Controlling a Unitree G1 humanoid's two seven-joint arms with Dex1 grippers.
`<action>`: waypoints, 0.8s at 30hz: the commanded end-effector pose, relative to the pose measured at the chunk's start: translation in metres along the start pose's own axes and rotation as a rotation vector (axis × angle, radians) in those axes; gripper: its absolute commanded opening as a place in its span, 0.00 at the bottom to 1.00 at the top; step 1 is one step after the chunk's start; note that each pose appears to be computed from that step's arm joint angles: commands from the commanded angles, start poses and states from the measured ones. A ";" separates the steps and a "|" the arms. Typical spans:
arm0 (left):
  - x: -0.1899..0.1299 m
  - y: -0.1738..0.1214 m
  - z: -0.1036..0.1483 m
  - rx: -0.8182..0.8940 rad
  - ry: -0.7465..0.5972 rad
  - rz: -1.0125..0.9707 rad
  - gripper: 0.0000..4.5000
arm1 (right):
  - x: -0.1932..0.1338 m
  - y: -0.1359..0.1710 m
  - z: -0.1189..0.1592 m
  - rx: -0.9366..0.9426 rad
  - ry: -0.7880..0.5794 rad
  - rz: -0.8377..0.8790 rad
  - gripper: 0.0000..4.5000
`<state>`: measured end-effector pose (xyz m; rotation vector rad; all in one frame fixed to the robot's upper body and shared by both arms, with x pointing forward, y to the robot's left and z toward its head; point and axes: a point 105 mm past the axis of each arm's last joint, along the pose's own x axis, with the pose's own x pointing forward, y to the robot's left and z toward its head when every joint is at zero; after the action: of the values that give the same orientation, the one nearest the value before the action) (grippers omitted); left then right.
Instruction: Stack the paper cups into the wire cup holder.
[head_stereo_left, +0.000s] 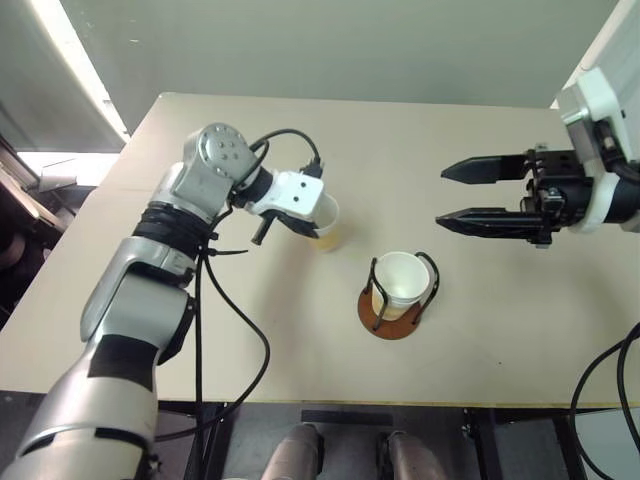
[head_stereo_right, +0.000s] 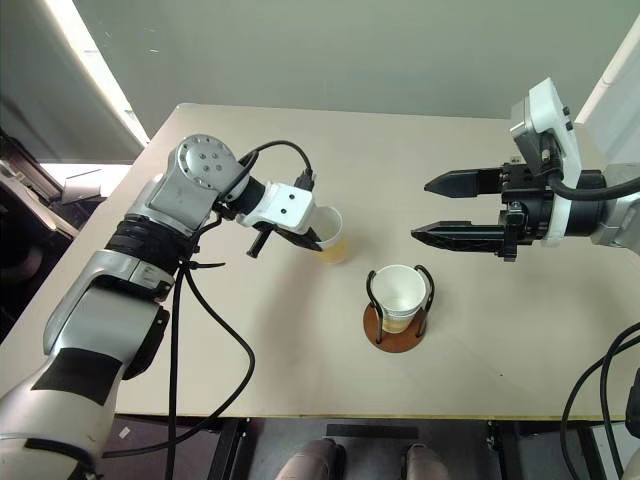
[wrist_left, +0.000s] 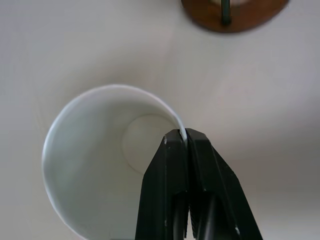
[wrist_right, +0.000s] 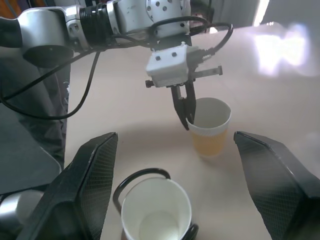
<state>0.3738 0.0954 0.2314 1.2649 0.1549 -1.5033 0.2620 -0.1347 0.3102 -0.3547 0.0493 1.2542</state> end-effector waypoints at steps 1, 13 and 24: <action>-0.030 0.014 0.051 0.092 -0.131 0.044 0.01 | -0.015 0.001 0.007 -0.059 -0.031 0.004 0.86; -0.050 0.013 0.115 0.166 -0.269 -0.057 0.01 | -0.047 0.010 -0.020 -0.049 0.030 0.028 0.86; -0.037 0.006 0.152 0.216 -0.364 -0.190 0.01 | -0.058 0.014 -0.034 -0.073 0.062 0.001 0.86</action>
<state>0.2908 0.0183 0.3179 1.1147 -0.1085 -1.8804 0.2417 -0.1932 0.2742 -0.3836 0.1141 1.2705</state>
